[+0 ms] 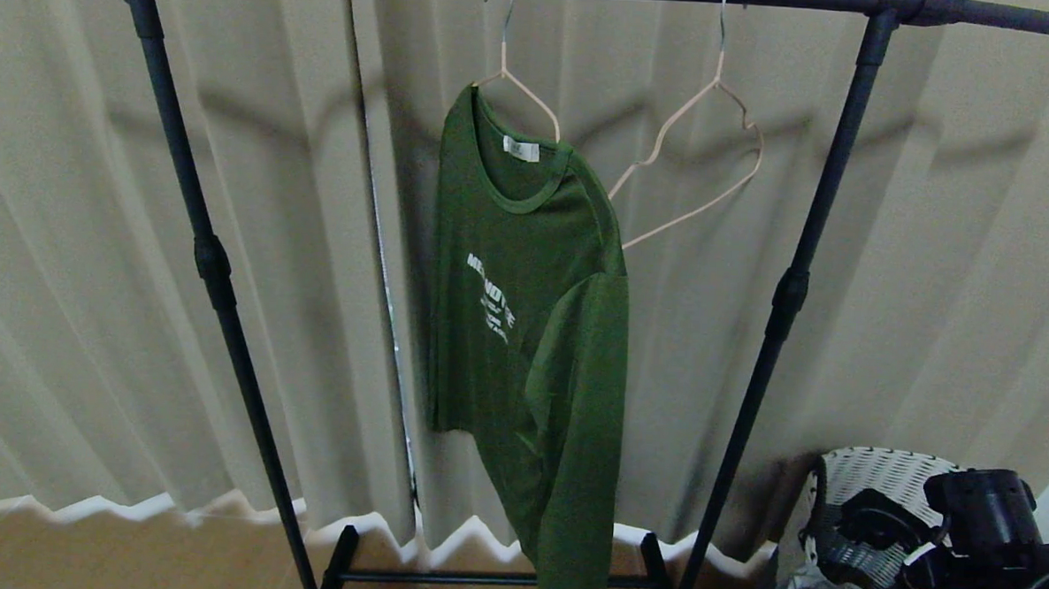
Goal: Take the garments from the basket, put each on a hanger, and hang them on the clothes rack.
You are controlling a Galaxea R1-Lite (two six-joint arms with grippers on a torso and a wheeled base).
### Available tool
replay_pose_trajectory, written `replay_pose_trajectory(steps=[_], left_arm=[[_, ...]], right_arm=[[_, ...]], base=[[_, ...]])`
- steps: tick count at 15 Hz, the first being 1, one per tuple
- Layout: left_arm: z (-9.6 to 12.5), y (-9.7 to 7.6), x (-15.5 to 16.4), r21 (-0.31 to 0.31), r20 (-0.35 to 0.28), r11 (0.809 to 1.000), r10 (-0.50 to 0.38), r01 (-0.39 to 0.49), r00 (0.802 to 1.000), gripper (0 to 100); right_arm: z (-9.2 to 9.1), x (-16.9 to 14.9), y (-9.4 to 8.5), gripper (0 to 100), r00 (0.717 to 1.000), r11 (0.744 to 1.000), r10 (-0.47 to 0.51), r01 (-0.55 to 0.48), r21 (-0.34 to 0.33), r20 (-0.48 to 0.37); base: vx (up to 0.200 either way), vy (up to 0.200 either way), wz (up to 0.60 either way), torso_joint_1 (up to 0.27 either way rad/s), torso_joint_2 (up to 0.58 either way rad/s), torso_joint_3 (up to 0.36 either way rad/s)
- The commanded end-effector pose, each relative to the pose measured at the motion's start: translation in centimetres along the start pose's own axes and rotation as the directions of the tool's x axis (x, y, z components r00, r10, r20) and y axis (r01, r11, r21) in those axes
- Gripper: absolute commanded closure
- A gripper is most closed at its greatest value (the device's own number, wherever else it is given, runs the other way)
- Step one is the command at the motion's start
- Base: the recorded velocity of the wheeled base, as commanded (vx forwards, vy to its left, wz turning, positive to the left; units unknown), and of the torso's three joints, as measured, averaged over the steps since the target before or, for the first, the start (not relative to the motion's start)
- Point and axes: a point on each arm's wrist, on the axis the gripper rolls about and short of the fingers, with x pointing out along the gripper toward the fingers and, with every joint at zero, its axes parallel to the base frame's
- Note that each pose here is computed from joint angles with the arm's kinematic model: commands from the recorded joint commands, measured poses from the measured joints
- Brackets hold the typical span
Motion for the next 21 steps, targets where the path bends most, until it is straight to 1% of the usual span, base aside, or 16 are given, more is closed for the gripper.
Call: replay_pose_trajectory(steps=[1, 3, 8, 9, 12, 14, 15, 16, 17, 18, 19, 20, 21], left_arm=[[0.0, 0.0, 0.0, 0.000, 0.000, 1.000, 0.000, 0.000, 1.000, 0], [0.0, 0.0, 0.0, -0.002, 0.000, 1.000, -0.002, 0.002, 1.000, 0], [0.0, 0.0, 0.0, 0.000, 0.000, 1.000, 0.000, 0.000, 1.000, 0], [0.0, 0.0, 0.0, 0.000, 0.000, 1.000, -0.002, 0.002, 1.000, 0], [0.0, 0.0, 0.0, 0.003, 0.000, 1.000, -0.003, 0.003, 1.000, 0], [0.0, 0.0, 0.0, 0.000, 0.000, 1.000, -0.002, 0.002, 1.000, 0], [0.0, 0.0, 0.0, 0.009, -0.001, 1.000, -0.005, 0.005, 1.000, 0], [0.0, 0.0, 0.0, 0.012, -0.003, 1.000, -0.008, 0.008, 1.000, 0], [0.0, 0.0, 0.0, 0.013, -0.003, 1.000, -0.009, 0.009, 1.000, 0], [0.0, 0.0, 0.0, 0.016, -0.003, 1.000, -0.006, 0.006, 1.000, 0], [0.0, 0.0, 0.0, 0.017, -0.003, 1.000, -0.005, 0.005, 1.000, 0], [0.0, 0.0, 0.0, 0.017, -0.003, 1.000, -0.003, 0.003, 1.000, 0], [0.0, 0.0, 0.0, 0.017, -0.003, 1.000, -0.003, 0.003, 1.000, 0]], right_arm=[[-0.6, 1.9, -0.2, 0, 0.998, 1.000, 0.012, -0.011, 0.021, -0.062], [-0.5, 2.4, -0.3, 0, 0.999, 1.000, -0.001, 0.002, 0.027, -0.041], [-0.2, 3.3, -0.3, 0, 1.000, 1.000, -0.008, 0.009, 0.029, -0.027], [-0.2, 3.6, -0.3, 100, 1.000, 0.999, -0.014, 0.014, 0.030, -0.013], [-0.7, 3.5, 0.1, 100, 1.000, 0.999, -0.017, 0.017, 0.034, 0.011], [-1.8, 2.8, 0.6, 100, 0.999, 0.999, -0.016, 0.015, 0.037, 0.031], [-2.4, 1.9, 1.1, 100, 0.997, 0.999, 0.005, -0.007, 0.031, 0.079], [-2.6, 0.7, 1.4, 100, 0.986, 0.999, 0.017, -0.021, 0.025, 0.167], [-1.6, 0.0, 1.1, 100, 0.961, 1.000, -0.007, 0.000, 0.024, 0.277], [-1.1, -0.6, 0.8, 100, 0.944, 0.999, -0.030, 0.021, 0.032, 0.329], [-1.1, -0.7, 0.8, 100, 0.942, 0.999, -0.033, 0.023, 0.031, 0.333], [-0.4, -1.7, 0.3, 100, 0.910, 0.997, -0.075, 0.061, 0.047, 0.408], [-0.2, -1.9, 0.1, 100, 0.896, 0.996, -0.091, 0.074, 0.056, 0.434]], base=[[0.000, 0.000, 0.00, 0.000, 0.00, 0.000], [0.000, 0.000, 0.00, 0.000, 0.00, 0.000], [0.000, 0.000, 0.00, 0.000, 0.00, 0.000], [0.000, 0.000, 0.00, 0.000, 0.00, 0.000], [0.000, 0.000, 0.00, 0.000, 0.00, 0.000], [0.000, 0.000, 0.00, 0.000, 0.00, 0.000], [0.000, 0.000, 0.00, 0.000, 0.00, 0.000], [0.000, 0.000, 0.00, 0.000, 0.00, 0.000], [0.000, 0.000, 0.00, 0.000, 0.00, 0.000], [0.000, 0.000, 0.00, 0.000, 0.00, 0.000], [-0.200, 0.000, 0.00, -0.007, 0.00, -0.012], [-0.200, 0.000, 0.00, 0.007, -0.01, -0.002], [-0.200, 0.000, 0.00, 0.007, 0.00, 0.002]])
